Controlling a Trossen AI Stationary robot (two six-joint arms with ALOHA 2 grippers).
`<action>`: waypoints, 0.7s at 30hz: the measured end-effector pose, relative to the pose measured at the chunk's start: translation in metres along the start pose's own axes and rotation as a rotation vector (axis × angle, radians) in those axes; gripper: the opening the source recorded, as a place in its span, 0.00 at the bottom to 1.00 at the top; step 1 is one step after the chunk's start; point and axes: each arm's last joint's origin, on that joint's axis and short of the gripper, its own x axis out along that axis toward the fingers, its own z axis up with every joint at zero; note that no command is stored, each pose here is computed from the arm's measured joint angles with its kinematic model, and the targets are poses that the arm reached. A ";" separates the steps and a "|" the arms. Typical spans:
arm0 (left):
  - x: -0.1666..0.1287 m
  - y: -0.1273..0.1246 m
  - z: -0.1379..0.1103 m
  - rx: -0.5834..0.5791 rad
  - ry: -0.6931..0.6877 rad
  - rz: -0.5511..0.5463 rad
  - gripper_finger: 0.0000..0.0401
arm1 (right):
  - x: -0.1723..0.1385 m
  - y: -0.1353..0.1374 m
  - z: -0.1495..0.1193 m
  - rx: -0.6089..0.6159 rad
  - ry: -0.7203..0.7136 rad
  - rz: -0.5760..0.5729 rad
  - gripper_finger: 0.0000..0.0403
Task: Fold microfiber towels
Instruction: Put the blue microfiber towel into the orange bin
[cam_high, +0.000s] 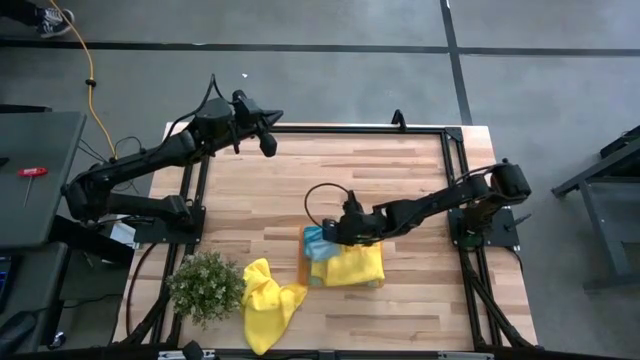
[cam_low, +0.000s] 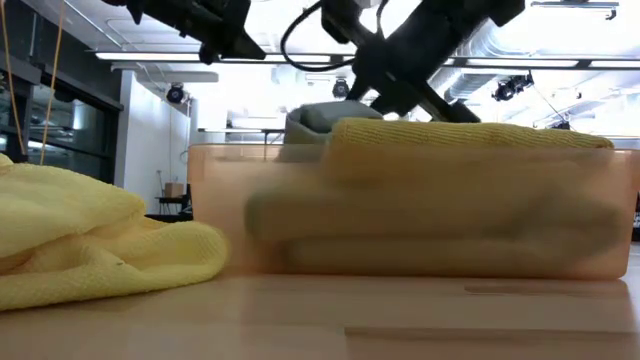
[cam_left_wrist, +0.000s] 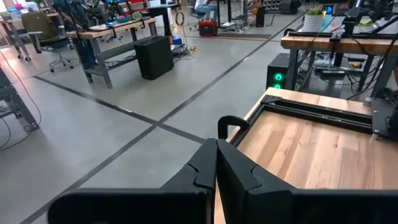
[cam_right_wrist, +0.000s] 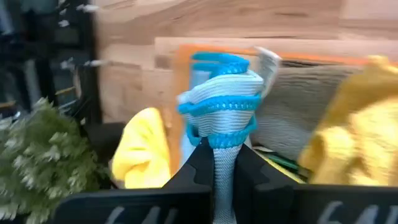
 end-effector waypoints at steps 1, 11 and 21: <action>0.000 0.000 0.000 0.000 0.000 0.000 0.00 | 0.000 -0.002 -0.001 0.014 -0.002 -0.017 0.00; 0.000 0.000 0.000 -0.040 0.000 0.001 0.00 | 0.000 -0.011 -0.005 0.142 -0.100 -0.089 0.06; 0.000 0.000 -0.002 -0.068 0.021 0.006 0.00 | 0.005 -0.008 -0.004 0.101 -0.115 -0.048 0.30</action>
